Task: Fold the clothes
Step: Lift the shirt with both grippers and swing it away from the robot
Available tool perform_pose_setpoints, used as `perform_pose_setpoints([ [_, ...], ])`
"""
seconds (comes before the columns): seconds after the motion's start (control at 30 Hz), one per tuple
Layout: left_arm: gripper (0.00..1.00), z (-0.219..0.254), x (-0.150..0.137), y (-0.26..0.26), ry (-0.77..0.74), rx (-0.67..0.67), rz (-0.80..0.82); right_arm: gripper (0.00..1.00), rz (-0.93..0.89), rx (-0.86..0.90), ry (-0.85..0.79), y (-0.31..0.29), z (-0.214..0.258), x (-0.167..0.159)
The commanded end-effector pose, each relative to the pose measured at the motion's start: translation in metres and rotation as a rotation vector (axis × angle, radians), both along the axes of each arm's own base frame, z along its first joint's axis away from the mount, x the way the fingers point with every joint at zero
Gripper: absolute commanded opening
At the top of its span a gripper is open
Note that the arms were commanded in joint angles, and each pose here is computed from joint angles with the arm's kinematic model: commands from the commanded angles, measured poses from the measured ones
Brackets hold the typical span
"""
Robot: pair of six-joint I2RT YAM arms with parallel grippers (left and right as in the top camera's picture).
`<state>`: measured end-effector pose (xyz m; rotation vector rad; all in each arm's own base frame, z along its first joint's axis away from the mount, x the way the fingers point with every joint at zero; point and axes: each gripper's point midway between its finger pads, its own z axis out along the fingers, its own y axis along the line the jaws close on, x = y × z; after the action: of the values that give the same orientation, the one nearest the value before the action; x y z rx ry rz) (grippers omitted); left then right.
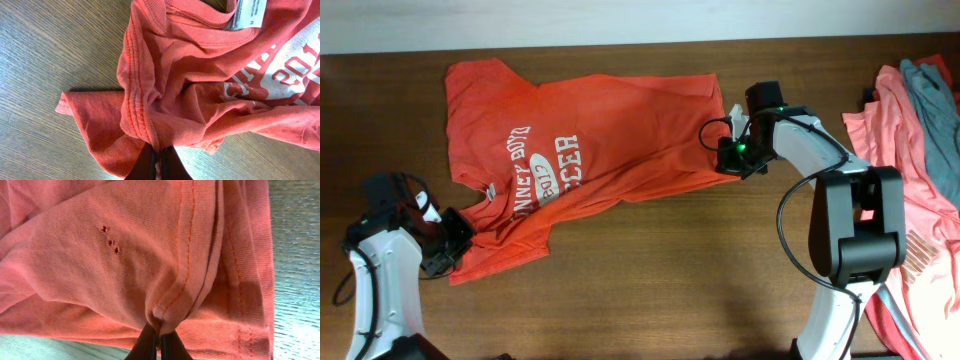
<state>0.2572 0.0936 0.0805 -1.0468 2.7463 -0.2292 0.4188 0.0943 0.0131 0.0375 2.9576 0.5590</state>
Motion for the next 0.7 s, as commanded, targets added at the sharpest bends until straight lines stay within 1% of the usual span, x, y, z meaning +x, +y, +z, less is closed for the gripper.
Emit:
perform_pose_setpoints([
  [0.0,0.0,0.001,0.003,-0.002,-0.01,-0.008,-0.012,0.04,-0.004,-0.001,-0.039,-0.003,0.021,0.006],
  [0.07,0.0,0.016,0.016,-0.015,-0.078,-0.073,-0.091,0.04,0.003,-0.022,-0.07,-0.011,0.048,0.006],
  [0.1,0.0,0.024,0.02,-0.017,-0.1,-0.082,-0.106,0.04,0.0,-0.036,-0.088,-0.015,0.059,0.007],
  [0.13,0.0,0.036,0.026,-0.016,-0.128,-0.079,-0.125,0.04,-0.013,-0.067,-0.119,-0.023,0.08,0.008],
  [0.2,0.0,0.065,0.036,-0.012,-0.174,-0.05,-0.147,0.04,-0.04,-0.131,-0.208,-0.039,0.132,0.007],
  [0.27,0.0,0.103,0.046,-0.009,-0.236,-0.022,-0.161,0.04,-0.057,-0.191,-0.324,-0.052,0.192,-0.001],
  [0.33,0.0,0.165,0.057,-0.016,-0.353,-0.032,-0.191,0.04,-0.103,-0.26,-0.469,-0.068,0.266,-0.027],
  [0.37,0.0,0.181,0.058,-0.017,-0.379,-0.027,-0.196,0.04,-0.114,-0.264,-0.519,-0.069,0.29,-0.038],
  [0.5,0.0,0.249,0.054,-0.022,-0.492,0.025,-0.215,0.04,-0.15,-0.259,-0.715,-0.074,0.367,-0.088],
  [0.53,0.0,0.26,0.051,-0.023,-0.507,0.035,-0.217,0.04,-0.171,-0.273,-0.773,-0.078,0.386,-0.103],
  [0.57,0.0,0.279,0.045,-0.026,-0.539,0.052,-0.221,0.04,-0.187,-0.282,-0.818,-0.081,0.4,-0.114],
  [0.6,0.0,0.297,0.038,-0.03,-0.573,0.074,-0.226,0.04,-0.22,-0.299,-0.895,-0.087,0.423,-0.134],
  [0.63,0.0,0.304,0.035,-0.031,-0.587,0.083,-0.228,0.04,-0.238,-0.309,-0.926,-0.091,0.432,-0.143],
  [0.67,0.0,0.322,0.027,-0.035,-0.631,0.112,-0.235,0.04,-0.269,-0.328,-0.98,-0.097,0.448,-0.159],
])
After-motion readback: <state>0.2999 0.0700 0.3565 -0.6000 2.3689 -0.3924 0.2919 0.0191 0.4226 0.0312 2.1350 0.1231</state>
